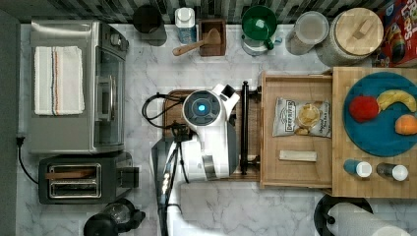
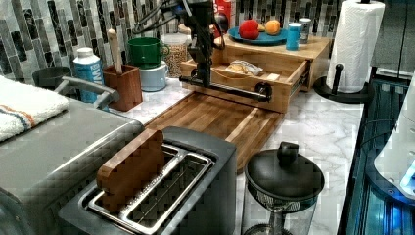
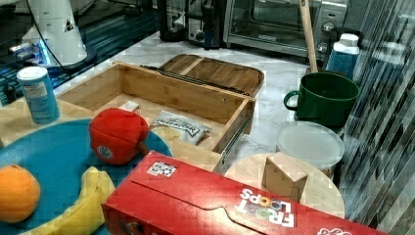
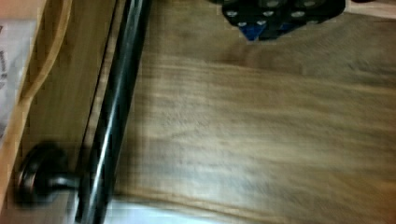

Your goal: Close the drawer.

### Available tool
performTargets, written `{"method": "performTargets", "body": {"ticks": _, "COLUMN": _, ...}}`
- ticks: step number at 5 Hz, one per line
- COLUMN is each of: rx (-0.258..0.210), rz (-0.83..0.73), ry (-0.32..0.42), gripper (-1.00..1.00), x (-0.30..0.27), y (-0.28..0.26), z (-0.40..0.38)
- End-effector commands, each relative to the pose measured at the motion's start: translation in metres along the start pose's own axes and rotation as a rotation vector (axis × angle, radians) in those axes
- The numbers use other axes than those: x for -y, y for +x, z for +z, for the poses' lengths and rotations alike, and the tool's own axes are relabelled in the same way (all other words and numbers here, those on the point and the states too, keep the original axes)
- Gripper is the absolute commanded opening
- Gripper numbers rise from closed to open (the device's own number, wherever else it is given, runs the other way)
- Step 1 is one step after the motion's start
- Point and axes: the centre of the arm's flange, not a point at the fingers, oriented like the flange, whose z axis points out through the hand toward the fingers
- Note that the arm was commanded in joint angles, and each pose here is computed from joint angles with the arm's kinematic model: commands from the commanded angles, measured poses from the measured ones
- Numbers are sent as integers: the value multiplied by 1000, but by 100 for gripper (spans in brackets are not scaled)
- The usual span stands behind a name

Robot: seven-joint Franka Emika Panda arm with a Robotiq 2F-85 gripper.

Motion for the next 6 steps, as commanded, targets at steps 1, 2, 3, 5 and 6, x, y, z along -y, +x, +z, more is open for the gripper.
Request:
{"method": "performTargets", "body": {"ticks": 1, "rx": -10, "rz": -9, "ry": 50, "gripper": -100, "x": -44, "y": -4, "z": 48}}
{"method": "performTargets", "body": {"ticks": 2, "rx": -11, "rz": 4, "ry": 52, "gripper": -100, "x": -53, "y": -6, "z": 42}}
{"method": "performTargets", "body": {"ticks": 3, "rx": -64, "rz": -6, "ry": 16, "gripper": -100, "x": -66, "y": -10, "z": 42}}
{"method": "performTargets", "body": {"ticks": 5, "rx": -101, "rz": -28, "ry": 0, "gripper": -100, "x": -107, "y": -3, "z": 43}}
{"method": "performTargets", "body": {"ticks": 6, "rx": -103, "rz": -27, "ry": 6, "gripper": -100, "x": -129, "y": -4, "z": 40}}
